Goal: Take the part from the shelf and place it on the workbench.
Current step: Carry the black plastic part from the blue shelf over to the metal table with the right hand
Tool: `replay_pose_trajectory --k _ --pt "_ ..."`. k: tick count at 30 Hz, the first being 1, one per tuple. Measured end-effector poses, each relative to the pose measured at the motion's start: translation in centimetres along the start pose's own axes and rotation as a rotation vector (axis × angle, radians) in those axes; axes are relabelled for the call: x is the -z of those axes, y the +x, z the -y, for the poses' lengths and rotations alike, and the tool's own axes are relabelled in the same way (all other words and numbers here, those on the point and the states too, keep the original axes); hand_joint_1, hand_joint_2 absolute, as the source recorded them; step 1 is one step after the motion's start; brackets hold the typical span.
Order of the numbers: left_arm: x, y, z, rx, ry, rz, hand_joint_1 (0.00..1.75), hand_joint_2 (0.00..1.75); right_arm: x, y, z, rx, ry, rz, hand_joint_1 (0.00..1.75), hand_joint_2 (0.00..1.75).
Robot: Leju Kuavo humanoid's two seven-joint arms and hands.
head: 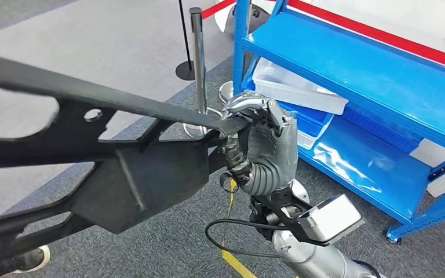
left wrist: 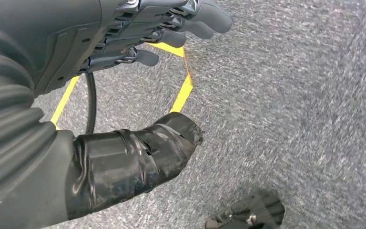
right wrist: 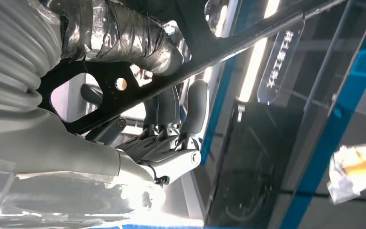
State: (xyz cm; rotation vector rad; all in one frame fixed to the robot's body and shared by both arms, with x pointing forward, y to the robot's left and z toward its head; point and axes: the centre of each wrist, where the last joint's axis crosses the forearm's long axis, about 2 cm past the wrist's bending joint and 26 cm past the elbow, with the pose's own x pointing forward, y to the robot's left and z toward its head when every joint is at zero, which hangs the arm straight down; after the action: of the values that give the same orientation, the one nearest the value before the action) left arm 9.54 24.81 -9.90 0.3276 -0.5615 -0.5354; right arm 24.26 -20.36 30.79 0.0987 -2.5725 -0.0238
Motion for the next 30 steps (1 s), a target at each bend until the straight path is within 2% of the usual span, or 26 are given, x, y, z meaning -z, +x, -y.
replay_pose_trajectory --k 30 --pt "0.14 0.25 -0.19 0.023 0.001 0.004 0.00 1.75 0.14 -0.04 -0.14 0.031 0.008 0.001 1.75 1.75"
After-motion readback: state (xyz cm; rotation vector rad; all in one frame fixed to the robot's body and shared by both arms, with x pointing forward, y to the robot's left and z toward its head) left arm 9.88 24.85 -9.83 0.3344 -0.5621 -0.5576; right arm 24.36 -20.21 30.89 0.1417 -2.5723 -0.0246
